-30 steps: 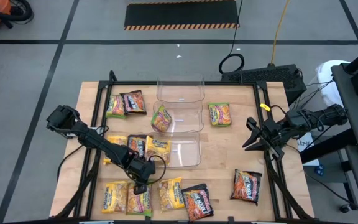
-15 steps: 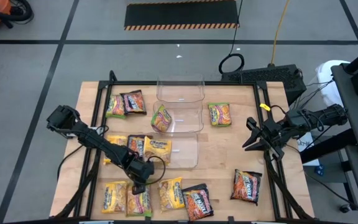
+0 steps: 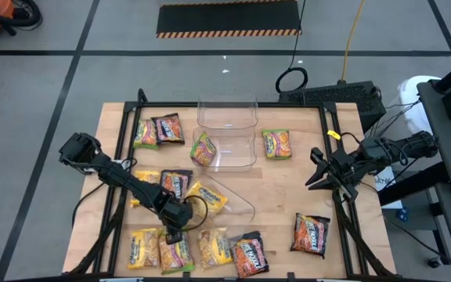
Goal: Sort Maruchan noodles
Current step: Put the green noodle pack into the center transparent bin
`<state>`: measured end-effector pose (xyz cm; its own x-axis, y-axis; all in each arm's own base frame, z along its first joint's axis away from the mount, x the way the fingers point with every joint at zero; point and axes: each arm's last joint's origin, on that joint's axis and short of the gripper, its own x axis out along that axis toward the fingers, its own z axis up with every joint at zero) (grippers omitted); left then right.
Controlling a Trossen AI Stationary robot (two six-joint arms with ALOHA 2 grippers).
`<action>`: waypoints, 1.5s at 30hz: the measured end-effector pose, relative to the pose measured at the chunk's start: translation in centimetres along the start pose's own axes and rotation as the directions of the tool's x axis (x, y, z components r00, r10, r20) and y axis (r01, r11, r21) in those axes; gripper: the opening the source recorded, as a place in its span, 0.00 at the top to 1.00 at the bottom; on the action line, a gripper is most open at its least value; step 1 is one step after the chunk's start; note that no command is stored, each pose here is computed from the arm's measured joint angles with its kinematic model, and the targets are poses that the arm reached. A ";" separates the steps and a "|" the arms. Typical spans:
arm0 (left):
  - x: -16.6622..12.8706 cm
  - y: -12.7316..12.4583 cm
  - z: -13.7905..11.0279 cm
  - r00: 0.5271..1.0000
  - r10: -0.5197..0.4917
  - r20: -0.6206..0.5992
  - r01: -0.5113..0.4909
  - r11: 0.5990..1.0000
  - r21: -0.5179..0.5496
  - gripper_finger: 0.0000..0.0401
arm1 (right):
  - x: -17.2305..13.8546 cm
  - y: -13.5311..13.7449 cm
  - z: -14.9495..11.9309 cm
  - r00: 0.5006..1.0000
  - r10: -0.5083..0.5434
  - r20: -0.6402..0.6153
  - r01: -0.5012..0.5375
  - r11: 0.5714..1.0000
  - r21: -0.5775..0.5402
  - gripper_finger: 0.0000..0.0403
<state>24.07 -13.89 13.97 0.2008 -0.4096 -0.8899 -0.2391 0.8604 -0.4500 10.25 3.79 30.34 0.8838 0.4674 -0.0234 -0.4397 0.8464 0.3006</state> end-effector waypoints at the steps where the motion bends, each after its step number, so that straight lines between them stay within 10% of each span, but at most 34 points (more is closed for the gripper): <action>1: 0.0 0.0 0.0 1.000 0.000 0.000 0.000 1.000 -0.005 0.99 | 0.0 0.0 0.0 1.000 0.000 0.000 0.000 1.000 0.000 0.87; 45: -4.7 -4.4 1.7 0.995 0.073 -0.065 -0.075 0.997 -0.029 1.00 | 0.0 0.0 0.0 1.000 0.001 -0.001 -0.001 0.999 -0.034 0.87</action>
<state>25.83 -15.26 20.23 0.1208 -0.3642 -0.9234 -0.2806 0.8798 -0.3837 10.24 3.80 30.33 0.8832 0.4684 -0.0237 -0.4457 0.8541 0.2681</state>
